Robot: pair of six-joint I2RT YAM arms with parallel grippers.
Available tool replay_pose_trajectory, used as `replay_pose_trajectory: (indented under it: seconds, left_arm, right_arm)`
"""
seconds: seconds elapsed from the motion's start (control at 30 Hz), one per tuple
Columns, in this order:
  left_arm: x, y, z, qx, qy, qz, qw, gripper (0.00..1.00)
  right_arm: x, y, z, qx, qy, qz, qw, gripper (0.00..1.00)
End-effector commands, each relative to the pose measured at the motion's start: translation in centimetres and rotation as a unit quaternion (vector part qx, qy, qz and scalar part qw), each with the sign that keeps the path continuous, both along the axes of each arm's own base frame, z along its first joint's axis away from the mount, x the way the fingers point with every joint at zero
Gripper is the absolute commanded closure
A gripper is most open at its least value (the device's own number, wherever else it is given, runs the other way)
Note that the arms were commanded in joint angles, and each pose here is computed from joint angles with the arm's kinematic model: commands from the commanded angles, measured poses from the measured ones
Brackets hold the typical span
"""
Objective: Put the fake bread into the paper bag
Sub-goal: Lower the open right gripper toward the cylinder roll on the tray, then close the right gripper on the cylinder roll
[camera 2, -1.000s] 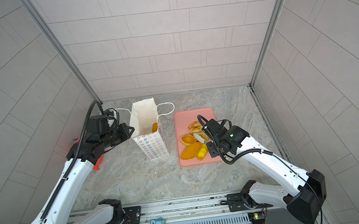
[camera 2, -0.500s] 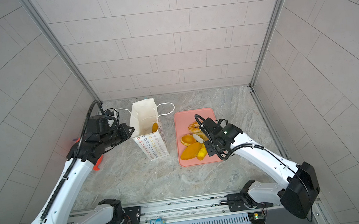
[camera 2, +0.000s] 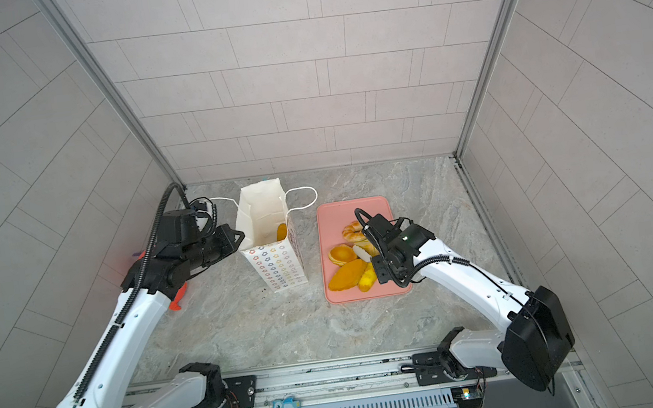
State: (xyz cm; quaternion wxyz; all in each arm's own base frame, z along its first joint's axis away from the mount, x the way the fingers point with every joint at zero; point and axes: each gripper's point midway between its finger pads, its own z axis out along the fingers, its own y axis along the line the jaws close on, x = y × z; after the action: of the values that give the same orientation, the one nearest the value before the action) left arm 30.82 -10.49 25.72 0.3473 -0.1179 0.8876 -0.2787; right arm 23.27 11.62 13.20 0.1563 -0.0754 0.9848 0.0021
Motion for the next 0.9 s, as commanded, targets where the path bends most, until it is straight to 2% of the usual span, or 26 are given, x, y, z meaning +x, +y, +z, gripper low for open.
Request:
replay_pose_trajectory:
  seconds: [0.0,0.33,0.87]
  left_arm:
    - [-0.1,0.1,-0.2,0.0,0.002,0.001,1.0,0.9]
    - [-0.3,0.2,-0.2,0.004,0.001,0.003,1.0,0.9]
    - [-0.1,0.2,0.1,0.0,-0.002,0.004,1.0,0.9]
  right_arm:
    - [0.6,0.2,0.1,0.008,-0.004,-0.006,1.0,0.43]
    - [0.5,-0.3,0.0,0.006,0.005,-0.009,1.0,0.54]
    - [-0.8,-1.7,2.7,0.013,-0.028,-0.017,0.999,0.58]
